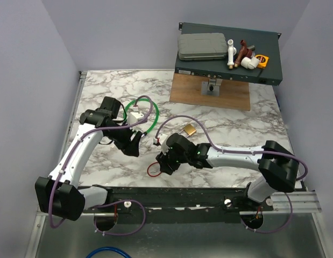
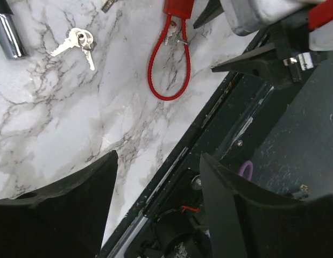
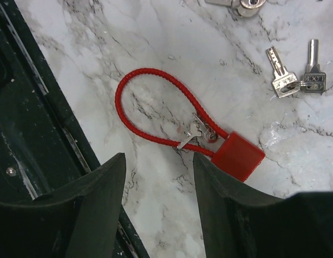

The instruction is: Unlock with the key

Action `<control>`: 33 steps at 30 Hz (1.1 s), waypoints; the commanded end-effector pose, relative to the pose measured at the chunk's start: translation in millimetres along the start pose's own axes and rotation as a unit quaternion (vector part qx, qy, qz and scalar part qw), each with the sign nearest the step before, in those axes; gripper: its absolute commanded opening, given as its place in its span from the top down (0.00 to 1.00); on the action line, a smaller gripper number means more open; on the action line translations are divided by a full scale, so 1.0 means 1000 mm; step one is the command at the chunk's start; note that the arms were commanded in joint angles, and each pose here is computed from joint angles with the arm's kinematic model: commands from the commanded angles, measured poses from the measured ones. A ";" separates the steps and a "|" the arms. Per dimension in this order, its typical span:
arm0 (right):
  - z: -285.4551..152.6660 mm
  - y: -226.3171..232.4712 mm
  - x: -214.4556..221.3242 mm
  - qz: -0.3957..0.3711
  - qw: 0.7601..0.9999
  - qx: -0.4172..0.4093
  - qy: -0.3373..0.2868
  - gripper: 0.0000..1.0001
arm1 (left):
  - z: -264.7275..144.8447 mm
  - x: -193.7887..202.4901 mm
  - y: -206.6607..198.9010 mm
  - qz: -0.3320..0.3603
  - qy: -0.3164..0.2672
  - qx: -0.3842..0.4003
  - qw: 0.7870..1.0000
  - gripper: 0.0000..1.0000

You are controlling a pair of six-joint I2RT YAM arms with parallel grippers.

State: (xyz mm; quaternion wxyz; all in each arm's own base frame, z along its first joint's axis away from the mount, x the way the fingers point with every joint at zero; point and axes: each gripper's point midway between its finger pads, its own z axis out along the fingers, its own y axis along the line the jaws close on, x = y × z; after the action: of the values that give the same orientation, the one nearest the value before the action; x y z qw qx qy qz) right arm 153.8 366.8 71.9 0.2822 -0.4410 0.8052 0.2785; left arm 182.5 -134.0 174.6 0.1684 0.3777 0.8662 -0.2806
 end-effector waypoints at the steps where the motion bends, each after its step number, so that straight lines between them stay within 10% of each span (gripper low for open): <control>1: 0.013 -0.002 0.005 -0.017 1.000 0.005 0.015 0.44 | 0.000 0.012 -0.011 0.004 -0.008 0.016 1.000 0.48; 4: 0.019 -0.008 0.010 -0.018 0.999 0.018 0.029 0.44 | 0.001 0.014 -0.019 -0.007 -0.008 0.031 0.999 1.00; 27: 0.036 -0.027 0.023 -0.030 0.994 0.083 0.058 0.48 | -0.032 -0.001 -0.050 0.036 -0.056 0.054 0.996 0.99; 33: 0.044 -0.029 0.030 -0.025 0.994 0.087 0.068 0.52 | -0.040 -0.010 -0.048 0.040 -0.066 0.038 0.996 0.68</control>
State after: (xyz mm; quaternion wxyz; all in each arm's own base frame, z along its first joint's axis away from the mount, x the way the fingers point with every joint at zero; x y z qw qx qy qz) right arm 174.5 372.0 30.9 0.2815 -0.4542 0.8230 0.1929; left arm 147.4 -142.4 213.7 0.1994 0.3970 0.8305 -0.3361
